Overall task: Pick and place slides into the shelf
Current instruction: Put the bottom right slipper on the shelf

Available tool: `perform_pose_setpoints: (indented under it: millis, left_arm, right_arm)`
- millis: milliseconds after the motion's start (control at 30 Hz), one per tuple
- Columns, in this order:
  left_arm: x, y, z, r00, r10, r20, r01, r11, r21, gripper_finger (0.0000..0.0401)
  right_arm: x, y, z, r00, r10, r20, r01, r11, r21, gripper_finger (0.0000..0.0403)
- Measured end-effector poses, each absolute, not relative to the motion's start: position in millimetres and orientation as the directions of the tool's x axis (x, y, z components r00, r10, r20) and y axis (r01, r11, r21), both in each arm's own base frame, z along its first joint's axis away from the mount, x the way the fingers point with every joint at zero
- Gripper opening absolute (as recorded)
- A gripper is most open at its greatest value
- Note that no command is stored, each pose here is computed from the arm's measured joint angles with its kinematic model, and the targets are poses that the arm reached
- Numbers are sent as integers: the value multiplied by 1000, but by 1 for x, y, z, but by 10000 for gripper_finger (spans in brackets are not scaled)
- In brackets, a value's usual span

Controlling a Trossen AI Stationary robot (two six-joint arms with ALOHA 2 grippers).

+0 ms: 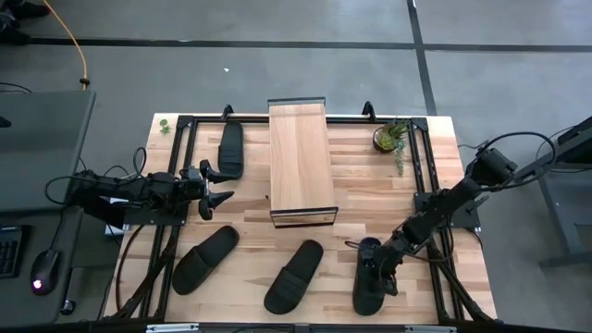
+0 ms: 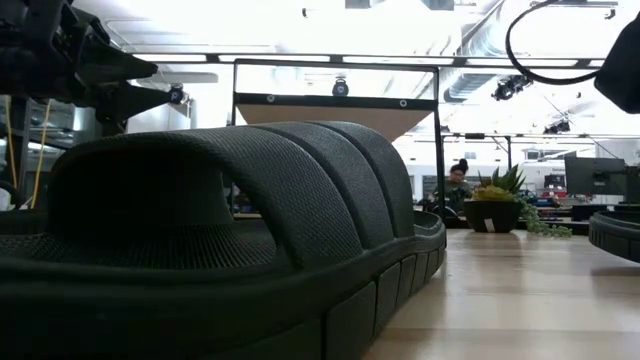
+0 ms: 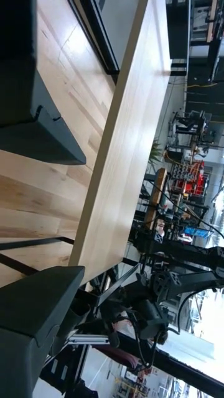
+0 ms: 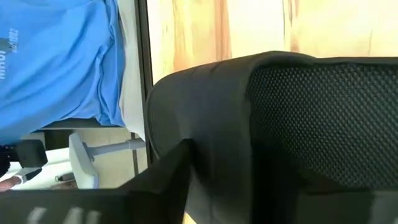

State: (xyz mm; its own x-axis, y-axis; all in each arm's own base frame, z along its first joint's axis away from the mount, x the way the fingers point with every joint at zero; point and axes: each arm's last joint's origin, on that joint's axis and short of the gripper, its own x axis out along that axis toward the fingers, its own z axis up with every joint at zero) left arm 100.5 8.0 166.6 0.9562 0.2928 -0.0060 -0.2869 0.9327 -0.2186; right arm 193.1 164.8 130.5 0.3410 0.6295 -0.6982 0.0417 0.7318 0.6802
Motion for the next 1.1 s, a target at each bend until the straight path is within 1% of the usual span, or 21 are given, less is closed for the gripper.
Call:
perform_pose_setpoints:
  millis: [200,267,400,533,733,900,1100]
  left_arm:
    - [101,8,167,956,293,-6,-287,933,-219,262]
    - [101,8,167,956,293,-6,-287,933,-218,262]
    - [101,8,167,956,293,-6,-287,933,-219,262]
    - [101,8,167,956,295,-6,-289,932,-218,262]
    - [101,8,167,955,295,-6,-289,932,-216,262]
    - [101,8,166,955,295,-9,-290,934,-210,262]
    - [101,8,166,955,295,-9,-291,934,-210,262]
  right_arm:
    - [193,165,131,343,629,-698,13,739,673,31]
    - [194,164,131,348,629,-696,4,741,672,9]
    - [199,161,132,376,632,-678,-17,736,677,14]
    - [208,152,134,436,614,-658,-48,746,664,4]
    - [221,136,143,495,612,-617,-67,735,674,3]
    - [234,129,168,576,612,-542,-131,723,678,2]
    - [249,130,201,661,578,-479,-187,745,640,1]
